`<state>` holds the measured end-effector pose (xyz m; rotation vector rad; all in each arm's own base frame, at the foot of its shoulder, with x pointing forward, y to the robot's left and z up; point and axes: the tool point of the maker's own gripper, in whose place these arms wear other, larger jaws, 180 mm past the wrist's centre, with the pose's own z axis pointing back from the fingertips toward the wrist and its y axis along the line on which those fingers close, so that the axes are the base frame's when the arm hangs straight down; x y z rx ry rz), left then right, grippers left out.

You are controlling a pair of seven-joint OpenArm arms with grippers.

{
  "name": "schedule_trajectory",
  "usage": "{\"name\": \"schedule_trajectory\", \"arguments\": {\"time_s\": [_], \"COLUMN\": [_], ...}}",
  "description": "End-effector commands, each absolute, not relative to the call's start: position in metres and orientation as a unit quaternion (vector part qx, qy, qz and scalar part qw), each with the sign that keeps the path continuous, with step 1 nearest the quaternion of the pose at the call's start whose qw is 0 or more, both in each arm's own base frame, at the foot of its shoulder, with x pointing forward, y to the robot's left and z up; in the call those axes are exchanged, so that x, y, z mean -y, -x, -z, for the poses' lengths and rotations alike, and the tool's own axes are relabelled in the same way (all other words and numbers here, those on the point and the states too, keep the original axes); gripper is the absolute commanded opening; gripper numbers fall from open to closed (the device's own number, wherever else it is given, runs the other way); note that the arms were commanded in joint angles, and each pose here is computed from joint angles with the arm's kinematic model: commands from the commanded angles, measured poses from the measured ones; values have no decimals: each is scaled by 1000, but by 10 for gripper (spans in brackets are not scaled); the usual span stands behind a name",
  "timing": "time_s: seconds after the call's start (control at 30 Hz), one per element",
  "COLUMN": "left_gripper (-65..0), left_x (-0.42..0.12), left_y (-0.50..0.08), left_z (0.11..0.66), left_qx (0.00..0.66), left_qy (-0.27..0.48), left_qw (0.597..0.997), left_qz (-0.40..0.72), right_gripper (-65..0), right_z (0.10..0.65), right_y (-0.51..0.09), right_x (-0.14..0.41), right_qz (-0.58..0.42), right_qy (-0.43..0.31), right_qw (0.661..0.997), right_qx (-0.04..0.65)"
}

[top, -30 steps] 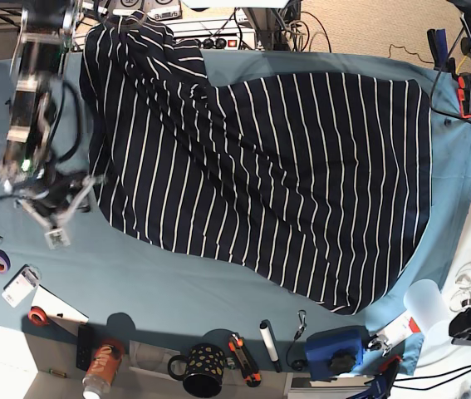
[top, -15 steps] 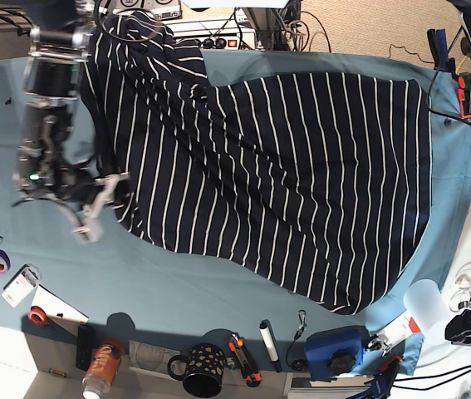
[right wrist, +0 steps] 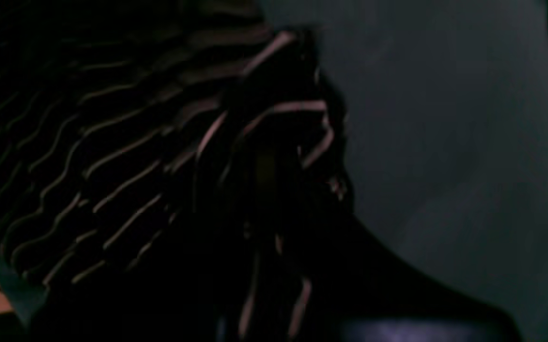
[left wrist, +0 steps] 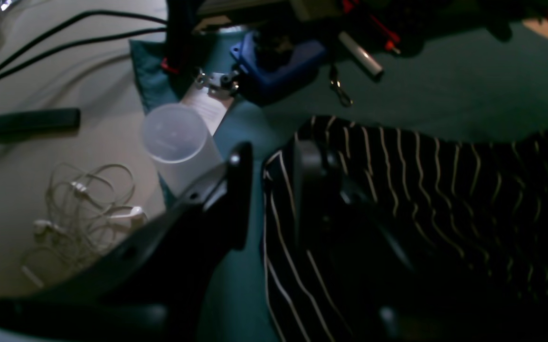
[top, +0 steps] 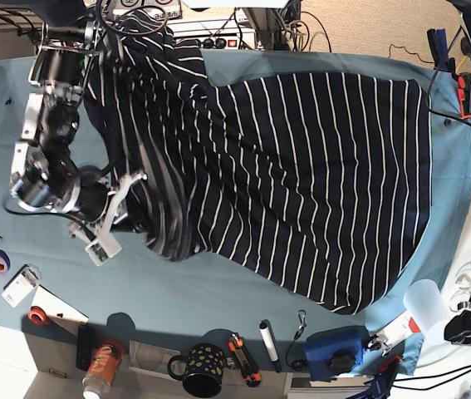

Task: Layout the t-shirt on the table in an organized manner, then fold the t-shirt properly
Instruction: 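Drag the held fabric with the right gripper toward the shirt's middle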

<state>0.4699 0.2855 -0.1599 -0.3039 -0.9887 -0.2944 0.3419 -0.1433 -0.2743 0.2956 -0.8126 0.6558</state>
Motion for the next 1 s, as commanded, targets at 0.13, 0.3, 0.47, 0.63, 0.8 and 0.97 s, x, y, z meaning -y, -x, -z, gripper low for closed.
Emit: {"name": "schedule_trajectory", "arguments": {"time_s": [0.13,0.3,0.47,0.63,0.8,0.97], "left_gripper": [-504,-504,-504,-504,-504,-504], "left_x": [-291,-290,-291,-290,-290,-292], "left_y": [-475,-477,-477,-477,-477,-477], "left_z": [132,127,128,128,128,129], "left_qx": [504,515,515,515,515,513], "left_qy": [139,141,140,140,140,134], "left_qw": [841,834,834,834,834,837], "left_qz": [139,138,138,138,138,138], "right_gripper": [-650,-650,-650,-650,-564,-564], "right_z": [295,340,371,378,377,345], "right_y": [-305,-242,-206,-203,-203,-203], "right_x": [120,90,90,92,92,67], "right_qz": [-361,-466,-548,-562,-562,-553], "right_qy": [-153,-168,-126,-106,-107,-174], "right_qw": [853,835,811,806,806,791], "right_qx": [345,240,160,149,149,198]}}
